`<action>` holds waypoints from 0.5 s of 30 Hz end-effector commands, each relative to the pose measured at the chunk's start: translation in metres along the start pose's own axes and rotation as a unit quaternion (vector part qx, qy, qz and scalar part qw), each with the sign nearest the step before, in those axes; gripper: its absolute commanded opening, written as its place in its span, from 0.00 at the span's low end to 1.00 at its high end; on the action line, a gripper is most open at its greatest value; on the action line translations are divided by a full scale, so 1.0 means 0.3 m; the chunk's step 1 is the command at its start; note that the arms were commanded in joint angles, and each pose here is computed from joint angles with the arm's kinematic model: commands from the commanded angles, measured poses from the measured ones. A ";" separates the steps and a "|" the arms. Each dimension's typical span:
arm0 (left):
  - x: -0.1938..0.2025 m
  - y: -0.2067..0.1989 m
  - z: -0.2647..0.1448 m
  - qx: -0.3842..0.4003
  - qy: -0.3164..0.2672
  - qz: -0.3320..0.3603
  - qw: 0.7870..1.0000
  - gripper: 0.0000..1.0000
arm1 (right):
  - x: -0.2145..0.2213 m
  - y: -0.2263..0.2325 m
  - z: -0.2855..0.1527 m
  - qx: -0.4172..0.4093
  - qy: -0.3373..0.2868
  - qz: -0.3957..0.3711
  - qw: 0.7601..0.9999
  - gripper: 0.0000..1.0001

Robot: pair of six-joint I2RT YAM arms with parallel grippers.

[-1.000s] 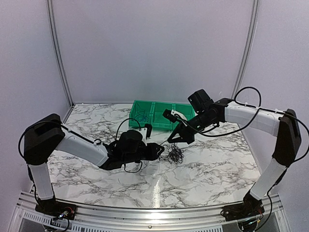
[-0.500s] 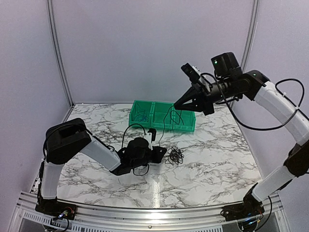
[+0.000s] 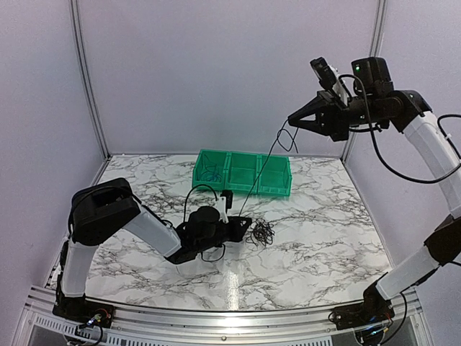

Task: Untangle the cables

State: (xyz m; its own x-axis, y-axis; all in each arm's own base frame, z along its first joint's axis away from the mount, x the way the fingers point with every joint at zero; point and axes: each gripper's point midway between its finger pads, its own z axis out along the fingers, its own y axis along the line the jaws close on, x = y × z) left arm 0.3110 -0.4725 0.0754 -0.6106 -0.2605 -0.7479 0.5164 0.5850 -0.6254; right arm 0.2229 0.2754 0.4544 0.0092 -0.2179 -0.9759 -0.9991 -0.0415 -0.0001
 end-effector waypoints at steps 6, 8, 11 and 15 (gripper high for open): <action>0.096 0.096 -0.037 -0.029 0.034 0.001 0.999 0.27 | -0.027 -0.021 -0.091 0.034 -0.045 0.008 0.998 0.00; 0.093 0.095 -0.046 -0.029 0.033 0.004 0.999 0.28 | -0.032 -0.030 -0.110 0.048 -0.050 0.008 0.998 0.00; 0.063 0.081 -0.069 -0.028 0.023 0.012 0.999 0.29 | -0.019 -0.040 -0.113 0.062 -0.045 0.008 0.997 0.00; 0.016 0.050 -0.114 -0.021 0.011 0.022 0.999 0.31 | -0.015 -0.051 -0.120 0.080 -0.041 0.004 0.996 0.00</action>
State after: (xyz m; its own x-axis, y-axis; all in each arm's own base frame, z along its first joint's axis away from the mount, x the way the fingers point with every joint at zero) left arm 0.2954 -0.4455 0.0372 -0.6504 -0.1939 -0.7344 0.4811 0.6431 -0.5958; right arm 0.2392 0.2458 0.4549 -0.0376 -0.1518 -0.9877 -0.9965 0.0798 0.0257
